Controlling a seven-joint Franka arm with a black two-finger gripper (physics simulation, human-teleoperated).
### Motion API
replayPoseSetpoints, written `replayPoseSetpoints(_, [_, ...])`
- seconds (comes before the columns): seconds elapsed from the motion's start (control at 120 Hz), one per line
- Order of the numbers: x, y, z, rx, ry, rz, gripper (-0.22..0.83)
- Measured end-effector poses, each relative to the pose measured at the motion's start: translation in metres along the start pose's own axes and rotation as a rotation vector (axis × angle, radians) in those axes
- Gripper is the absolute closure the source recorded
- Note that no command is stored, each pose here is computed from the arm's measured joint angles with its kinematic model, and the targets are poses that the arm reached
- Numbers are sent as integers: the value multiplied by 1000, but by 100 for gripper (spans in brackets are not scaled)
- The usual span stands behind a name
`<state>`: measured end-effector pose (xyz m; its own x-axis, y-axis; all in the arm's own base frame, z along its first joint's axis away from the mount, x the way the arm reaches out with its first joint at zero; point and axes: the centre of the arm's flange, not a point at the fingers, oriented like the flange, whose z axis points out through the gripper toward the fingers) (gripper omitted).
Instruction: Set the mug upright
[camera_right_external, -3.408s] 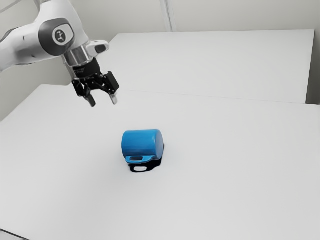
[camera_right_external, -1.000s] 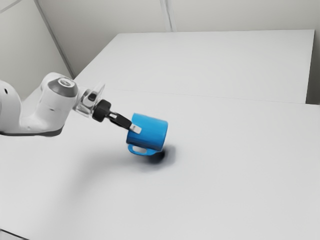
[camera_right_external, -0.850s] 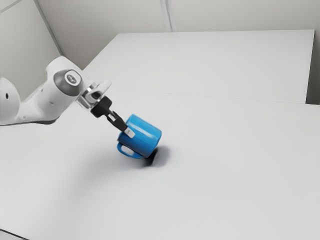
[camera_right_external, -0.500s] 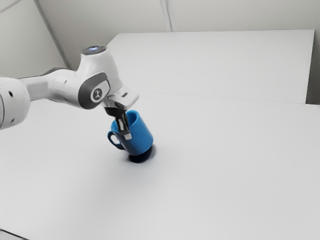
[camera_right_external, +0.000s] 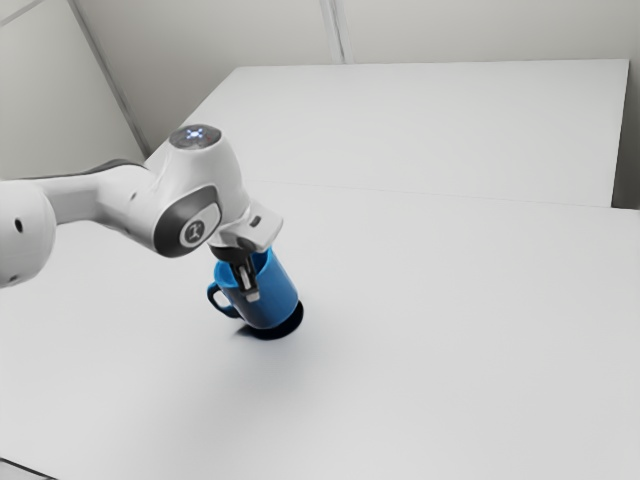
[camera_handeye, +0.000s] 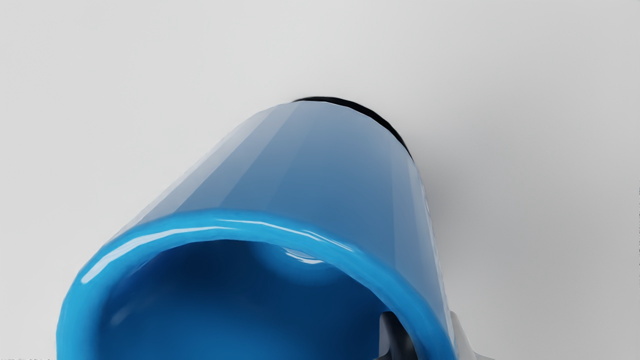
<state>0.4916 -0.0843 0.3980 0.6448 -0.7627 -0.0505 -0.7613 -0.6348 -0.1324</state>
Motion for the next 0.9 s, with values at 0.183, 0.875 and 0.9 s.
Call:
replayPoseSetpoints(0.183, [0, 2, 1, -18, 0, -39, 44])
replayPoseSetpoints(0.875, [22, -71, -188, -69, 97, -487, 2])
replayPoseSetpoints(0.9, [21, -77, -193, -75, 94, -508, 2])
